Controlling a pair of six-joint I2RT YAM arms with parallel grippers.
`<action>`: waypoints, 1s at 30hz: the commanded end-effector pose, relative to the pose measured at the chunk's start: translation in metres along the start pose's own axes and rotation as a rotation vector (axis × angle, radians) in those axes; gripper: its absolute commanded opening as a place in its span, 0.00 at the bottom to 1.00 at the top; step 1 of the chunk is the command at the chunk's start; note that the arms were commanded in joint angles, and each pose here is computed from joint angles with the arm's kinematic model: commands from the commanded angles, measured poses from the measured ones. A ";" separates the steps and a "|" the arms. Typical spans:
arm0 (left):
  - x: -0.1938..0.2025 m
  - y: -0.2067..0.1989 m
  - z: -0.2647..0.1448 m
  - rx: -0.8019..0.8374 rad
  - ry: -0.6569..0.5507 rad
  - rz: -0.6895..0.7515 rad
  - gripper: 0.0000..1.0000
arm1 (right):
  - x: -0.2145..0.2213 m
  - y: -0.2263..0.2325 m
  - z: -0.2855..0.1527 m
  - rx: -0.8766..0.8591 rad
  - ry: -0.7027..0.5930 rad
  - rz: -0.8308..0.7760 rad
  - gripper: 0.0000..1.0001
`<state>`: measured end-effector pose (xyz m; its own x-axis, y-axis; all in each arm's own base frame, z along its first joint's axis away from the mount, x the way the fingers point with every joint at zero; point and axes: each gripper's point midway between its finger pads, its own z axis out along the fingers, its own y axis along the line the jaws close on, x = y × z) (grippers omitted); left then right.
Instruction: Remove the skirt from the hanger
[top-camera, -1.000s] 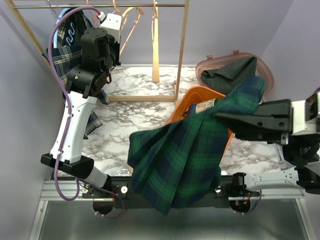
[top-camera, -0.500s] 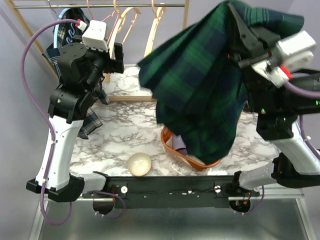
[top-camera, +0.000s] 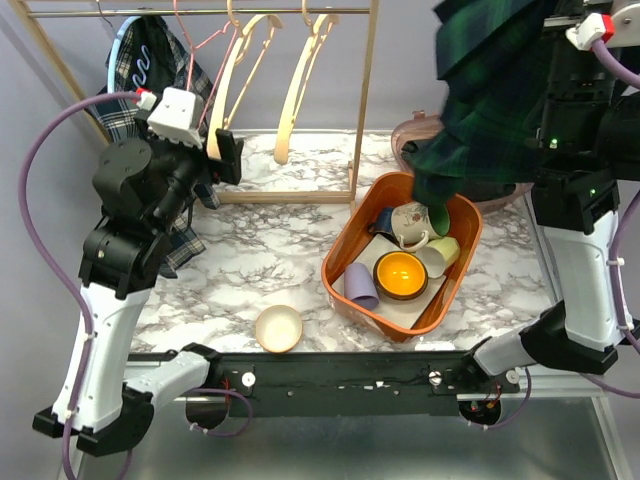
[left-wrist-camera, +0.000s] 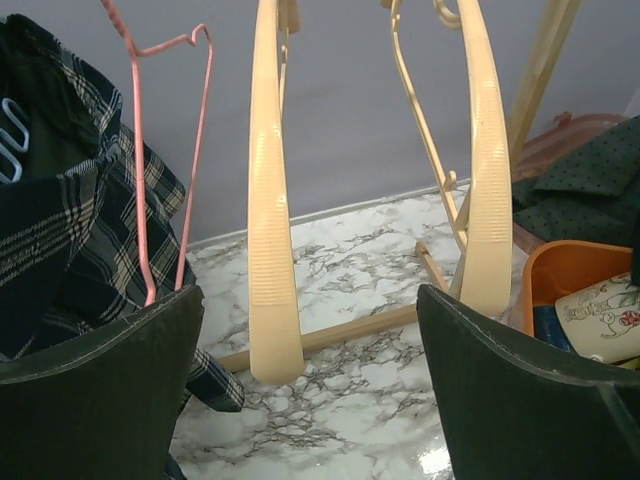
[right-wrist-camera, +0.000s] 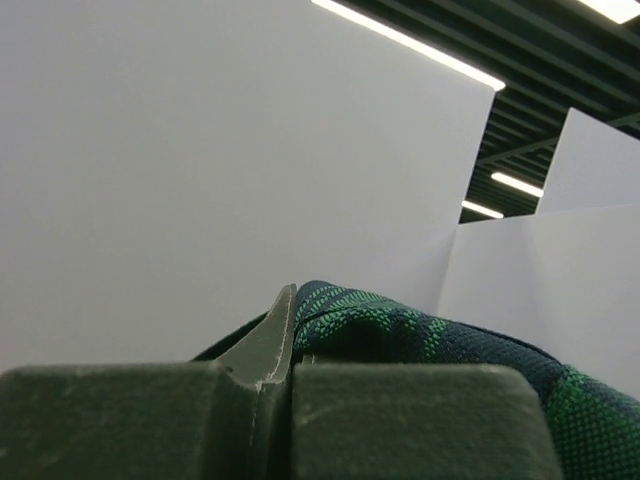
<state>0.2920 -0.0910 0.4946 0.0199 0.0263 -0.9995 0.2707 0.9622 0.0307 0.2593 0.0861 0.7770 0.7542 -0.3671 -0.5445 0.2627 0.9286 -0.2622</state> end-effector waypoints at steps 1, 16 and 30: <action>-0.009 -0.002 -0.020 0.017 -0.092 -0.016 0.99 | -0.028 -0.044 0.007 0.098 -0.167 0.006 0.01; 0.013 0.017 -0.053 -0.088 -0.282 -0.077 0.99 | 0.109 -0.016 0.056 0.024 -0.104 0.015 0.01; 0.008 0.032 -0.098 -0.155 -0.423 -0.124 0.99 | 0.213 -0.011 0.074 0.019 -0.051 -0.006 0.01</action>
<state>0.2136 -0.0465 0.4816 0.3412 -0.1494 -0.9280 0.1962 0.9769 -0.0851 0.4623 0.0100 0.7153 0.7347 -0.3848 -0.5586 0.2698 0.9214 -0.2798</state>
